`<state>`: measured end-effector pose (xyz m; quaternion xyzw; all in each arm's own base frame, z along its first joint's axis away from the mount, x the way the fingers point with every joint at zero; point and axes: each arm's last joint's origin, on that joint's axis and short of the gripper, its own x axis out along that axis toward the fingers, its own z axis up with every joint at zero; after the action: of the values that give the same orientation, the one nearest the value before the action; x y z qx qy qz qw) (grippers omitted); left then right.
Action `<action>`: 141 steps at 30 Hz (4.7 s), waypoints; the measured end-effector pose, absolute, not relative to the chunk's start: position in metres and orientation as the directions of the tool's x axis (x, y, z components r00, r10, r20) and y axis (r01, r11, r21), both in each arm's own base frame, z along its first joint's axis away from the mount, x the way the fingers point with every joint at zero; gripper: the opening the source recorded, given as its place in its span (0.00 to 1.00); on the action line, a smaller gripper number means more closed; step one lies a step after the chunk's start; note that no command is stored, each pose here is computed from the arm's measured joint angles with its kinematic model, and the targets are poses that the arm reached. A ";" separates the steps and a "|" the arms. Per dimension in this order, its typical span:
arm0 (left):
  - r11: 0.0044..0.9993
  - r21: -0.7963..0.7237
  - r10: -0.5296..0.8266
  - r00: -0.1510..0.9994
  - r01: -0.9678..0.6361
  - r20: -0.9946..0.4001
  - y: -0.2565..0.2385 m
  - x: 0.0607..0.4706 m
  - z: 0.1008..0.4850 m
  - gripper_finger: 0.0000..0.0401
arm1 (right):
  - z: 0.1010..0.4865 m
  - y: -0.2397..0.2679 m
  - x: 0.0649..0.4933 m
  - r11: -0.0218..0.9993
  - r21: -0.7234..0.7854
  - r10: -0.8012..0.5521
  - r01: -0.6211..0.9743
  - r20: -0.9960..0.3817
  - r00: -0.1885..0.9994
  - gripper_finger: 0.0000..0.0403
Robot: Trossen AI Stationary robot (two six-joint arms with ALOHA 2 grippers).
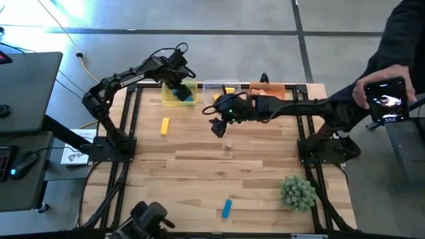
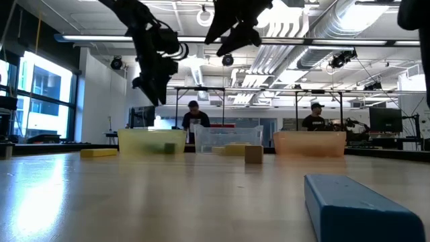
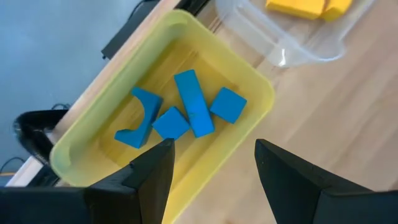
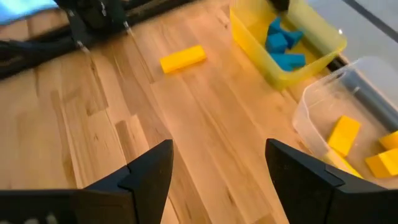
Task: Sort & place blocks by color
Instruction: Put the brown block into the orange bin
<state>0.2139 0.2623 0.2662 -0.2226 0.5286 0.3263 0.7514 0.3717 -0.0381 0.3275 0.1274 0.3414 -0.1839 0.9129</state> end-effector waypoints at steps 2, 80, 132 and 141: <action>0.689 0.010 0.269 0.243 -0.725 -0.932 0.257 0.210 0.276 0.53 | 0.321 -0.039 0.375 0.901 0.101 -0.244 0.423 -0.687 0.685 0.60; 0.608 -0.152 0.234 0.358 -0.780 -0.904 0.044 0.223 0.344 0.53 | 0.181 -0.023 0.351 0.653 -0.262 0.086 -0.711 -0.907 0.413 0.60; 0.762 0.185 0.432 0.275 -0.621 -0.859 0.081 0.214 0.346 0.53 | 0.200 -0.041 0.390 0.998 -0.056 -0.045 -0.017 -0.911 0.410 0.26; 0.745 0.243 0.486 0.255 -0.621 -0.836 0.113 0.205 0.348 0.53 | 0.237 -0.054 0.395 0.961 -0.260 -0.275 0.091 -0.884 0.378 0.26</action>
<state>0.2047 0.1131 0.3481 -0.0679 0.4994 0.3506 0.7894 0.3954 -0.0538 0.2369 -0.0840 0.5464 -0.1109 0.8259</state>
